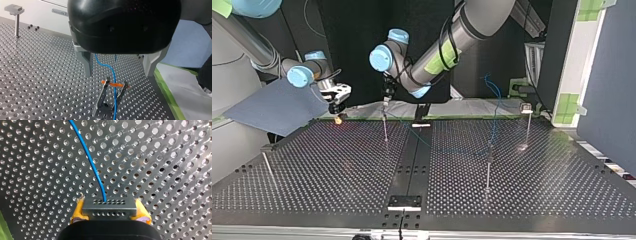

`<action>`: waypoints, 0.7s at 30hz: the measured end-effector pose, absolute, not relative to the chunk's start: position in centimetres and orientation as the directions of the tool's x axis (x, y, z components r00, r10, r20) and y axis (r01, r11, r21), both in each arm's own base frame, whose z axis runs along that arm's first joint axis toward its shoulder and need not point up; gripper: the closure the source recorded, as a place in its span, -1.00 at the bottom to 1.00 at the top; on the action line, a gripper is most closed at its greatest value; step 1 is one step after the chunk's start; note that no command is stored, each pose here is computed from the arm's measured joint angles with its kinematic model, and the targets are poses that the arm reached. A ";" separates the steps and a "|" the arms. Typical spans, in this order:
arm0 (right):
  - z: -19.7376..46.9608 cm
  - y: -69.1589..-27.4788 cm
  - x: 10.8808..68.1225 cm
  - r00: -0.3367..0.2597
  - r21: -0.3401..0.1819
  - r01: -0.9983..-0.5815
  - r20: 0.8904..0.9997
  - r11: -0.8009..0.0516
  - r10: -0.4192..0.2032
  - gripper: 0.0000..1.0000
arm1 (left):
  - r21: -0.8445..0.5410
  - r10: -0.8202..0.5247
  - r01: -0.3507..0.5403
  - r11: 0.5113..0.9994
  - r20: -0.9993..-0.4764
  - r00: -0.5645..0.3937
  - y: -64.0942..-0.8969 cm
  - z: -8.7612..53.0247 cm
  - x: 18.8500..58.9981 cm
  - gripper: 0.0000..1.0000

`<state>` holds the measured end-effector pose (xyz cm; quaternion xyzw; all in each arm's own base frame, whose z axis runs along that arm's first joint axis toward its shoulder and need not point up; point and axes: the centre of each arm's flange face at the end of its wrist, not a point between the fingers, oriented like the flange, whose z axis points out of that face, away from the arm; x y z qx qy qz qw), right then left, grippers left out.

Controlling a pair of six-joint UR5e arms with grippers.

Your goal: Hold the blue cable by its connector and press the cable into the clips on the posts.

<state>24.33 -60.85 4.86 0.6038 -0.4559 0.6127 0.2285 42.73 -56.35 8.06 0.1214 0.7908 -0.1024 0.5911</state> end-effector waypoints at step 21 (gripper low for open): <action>4.9 -61.0 24.0 -0.167 -0.283 -0.833 0.948 -0.475 -0.272 1.00 | 0.002 0.099 0.317 0.948 -0.951 -0.293 -54.9 7.6 40.4 -1.00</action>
